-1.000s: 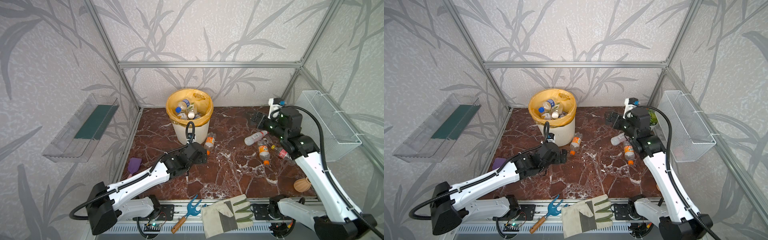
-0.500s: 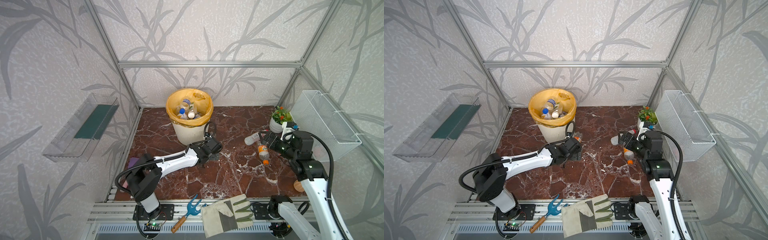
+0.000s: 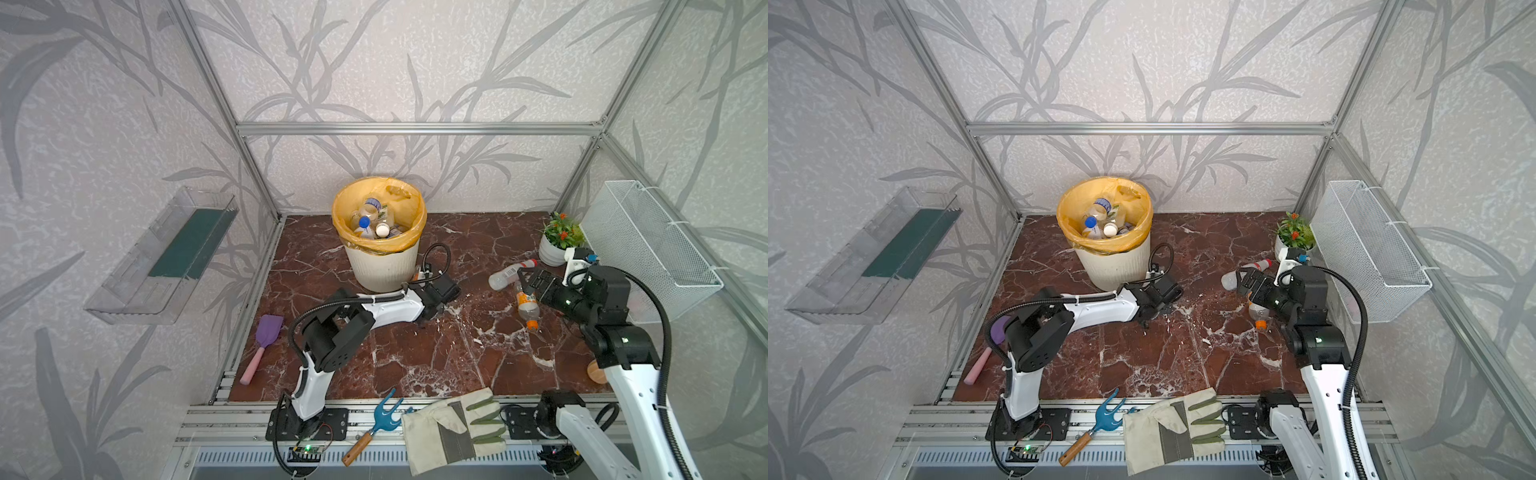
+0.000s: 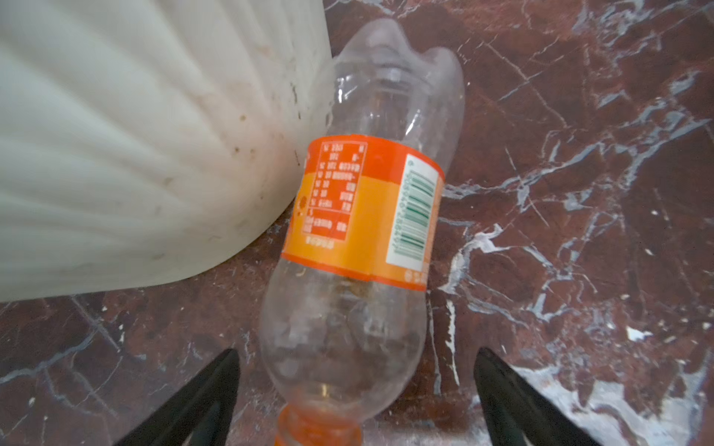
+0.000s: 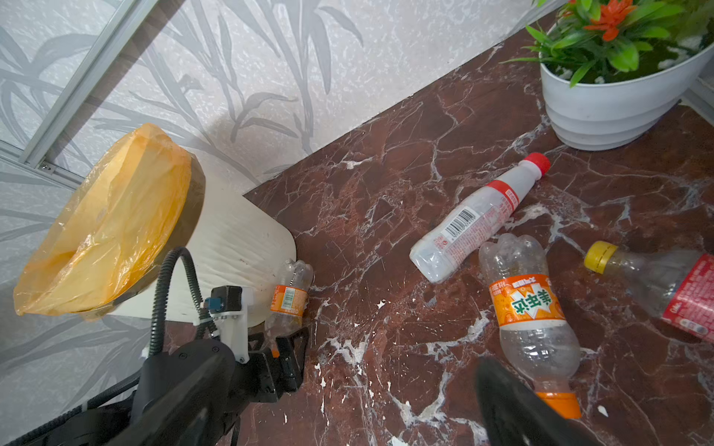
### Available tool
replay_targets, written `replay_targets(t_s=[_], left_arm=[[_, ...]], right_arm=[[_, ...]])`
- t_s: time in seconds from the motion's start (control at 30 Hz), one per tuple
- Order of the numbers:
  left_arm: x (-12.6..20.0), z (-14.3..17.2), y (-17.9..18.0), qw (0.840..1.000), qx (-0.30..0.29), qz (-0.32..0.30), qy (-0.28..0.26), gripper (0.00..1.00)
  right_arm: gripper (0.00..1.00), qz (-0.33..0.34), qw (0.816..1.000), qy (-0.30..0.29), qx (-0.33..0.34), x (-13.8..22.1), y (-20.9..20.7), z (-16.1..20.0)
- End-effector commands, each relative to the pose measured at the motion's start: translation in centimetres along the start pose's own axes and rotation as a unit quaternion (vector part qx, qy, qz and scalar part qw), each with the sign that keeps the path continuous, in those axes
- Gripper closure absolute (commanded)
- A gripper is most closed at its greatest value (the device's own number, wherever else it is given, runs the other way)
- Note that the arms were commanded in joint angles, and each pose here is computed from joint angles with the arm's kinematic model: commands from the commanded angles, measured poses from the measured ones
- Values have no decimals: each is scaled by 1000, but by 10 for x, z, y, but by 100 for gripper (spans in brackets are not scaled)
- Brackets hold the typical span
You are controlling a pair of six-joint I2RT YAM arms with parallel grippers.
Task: Throw the plastic bottles in the bin
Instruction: Pick up the plastic bottle from the center of the table.
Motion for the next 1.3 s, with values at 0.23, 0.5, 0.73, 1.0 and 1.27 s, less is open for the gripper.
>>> replay_targets(t_s=[0.23,0.5,0.73,1.0,1.27], left_arm=[[-21,-22,-13,999,-39,-12,-32,15],[-18,-17,-14,998,-58,-8,-31,41],[3,-17,-16,996,-70,8,-63,52],[59,-22,-14,989,-72,34,-122,51],[175,-44,6,968,-45,86,-230,51]], right_arm=[[1,-1,1000,5,11,7,0,4],[1,-1,1000,8,9,6,-3,9],[1,-1,1000,7,8,7,-3,9],[1,1,1000,7,7,9,-4,12],[1,-4,1000,9,4,9,-4,14]])
Point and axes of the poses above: each gripper's point midway between its finger pads, its own x axis back along the fingers, its own y axis along the line the jaws close on, z = x × y, the point moved 3 cm from there along x, back along the fingers
